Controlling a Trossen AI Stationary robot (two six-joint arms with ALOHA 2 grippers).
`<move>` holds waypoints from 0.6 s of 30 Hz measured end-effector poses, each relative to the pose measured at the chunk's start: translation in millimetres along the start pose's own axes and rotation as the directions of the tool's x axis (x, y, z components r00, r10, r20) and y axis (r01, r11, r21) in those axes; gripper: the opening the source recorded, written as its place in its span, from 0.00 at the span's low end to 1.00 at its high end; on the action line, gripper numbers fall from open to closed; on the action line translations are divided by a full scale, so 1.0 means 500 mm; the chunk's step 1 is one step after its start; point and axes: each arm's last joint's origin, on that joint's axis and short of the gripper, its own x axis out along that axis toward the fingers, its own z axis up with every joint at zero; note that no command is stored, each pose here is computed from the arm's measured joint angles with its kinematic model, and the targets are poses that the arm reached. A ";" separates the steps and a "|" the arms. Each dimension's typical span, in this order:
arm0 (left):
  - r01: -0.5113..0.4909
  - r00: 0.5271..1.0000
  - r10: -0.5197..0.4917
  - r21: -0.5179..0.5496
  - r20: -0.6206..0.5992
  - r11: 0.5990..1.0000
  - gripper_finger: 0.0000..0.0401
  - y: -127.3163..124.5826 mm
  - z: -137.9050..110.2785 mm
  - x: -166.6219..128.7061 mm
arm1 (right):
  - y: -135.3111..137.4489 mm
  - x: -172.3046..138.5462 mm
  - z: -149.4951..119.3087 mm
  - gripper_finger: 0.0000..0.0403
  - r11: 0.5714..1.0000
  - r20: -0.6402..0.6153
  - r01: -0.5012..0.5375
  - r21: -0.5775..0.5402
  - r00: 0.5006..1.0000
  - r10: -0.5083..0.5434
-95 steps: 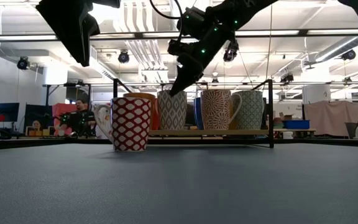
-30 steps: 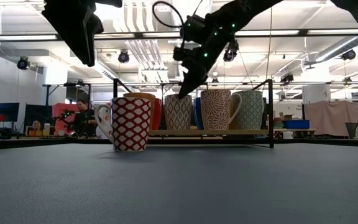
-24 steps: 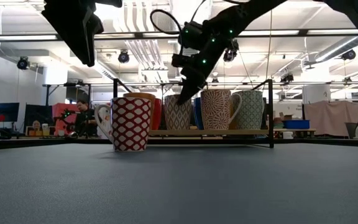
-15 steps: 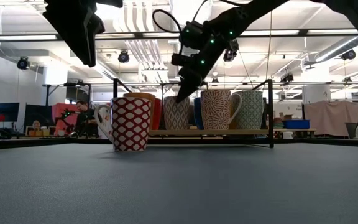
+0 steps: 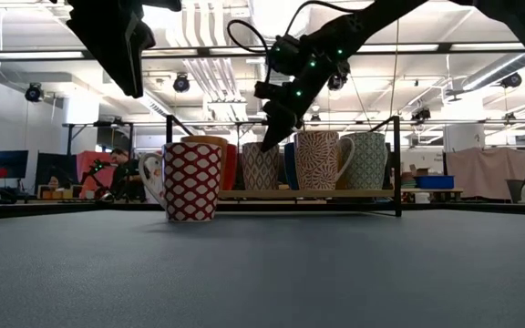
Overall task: Place coffee mugs
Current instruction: Put the gray cup on the shelf, then put the brown cup on the shelf aligned with the other gray cup
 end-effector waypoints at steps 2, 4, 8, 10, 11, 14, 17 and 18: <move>0.000 1.000 0.000 -0.001 0.000 1.000 0.31 0.000 0.000 0.000 | 0.004 -0.001 0.001 0.11 1.000 0.001 -0.003 0.014 1.000 0.003; 0.000 1.000 0.000 -0.008 0.000 1.000 0.31 0.000 0.000 0.000 | 0.008 -0.005 0.003 0.11 0.999 0.001 -0.008 0.036 1.000 0.008; -0.008 1.000 0.008 -0.017 0.007 1.000 0.31 0.000 0.001 0.000 | 0.016 -0.033 0.010 0.11 0.998 -0.002 -0.022 0.055 1.000 0.023; -0.027 0.999 0.027 -0.021 0.028 0.999 0.31 0.001 0.003 0.000 | 0.021 -0.053 0.013 0.11 0.998 -0.010 -0.030 0.063 0.999 0.030; -0.036 0.999 0.037 -0.024 0.040 0.999 0.31 0.001 0.005 0.000 | 0.026 -0.063 0.016 0.11 0.997 -0.008 -0.033 0.070 0.999 0.034; -0.046 0.996 0.048 -0.036 0.073 0.998 0.31 0.000 0.010 0.000 | 0.037 -0.100 0.021 0.11 0.994 -0.016 -0.047 0.099 0.999 0.048; -0.031 0.994 0.035 -0.042 0.108 0.999 0.31 -0.003 0.017 0.000 | 0.053 -0.139 0.020 0.11 0.989 -0.045 -0.071 0.130 0.996 0.078; -0.025 0.992 0.030 -0.044 0.119 0.999 0.31 -0.004 0.020 -0.001 | 0.058 -0.150 0.017 0.11 0.986 -0.064 -0.090 0.139 0.993 0.100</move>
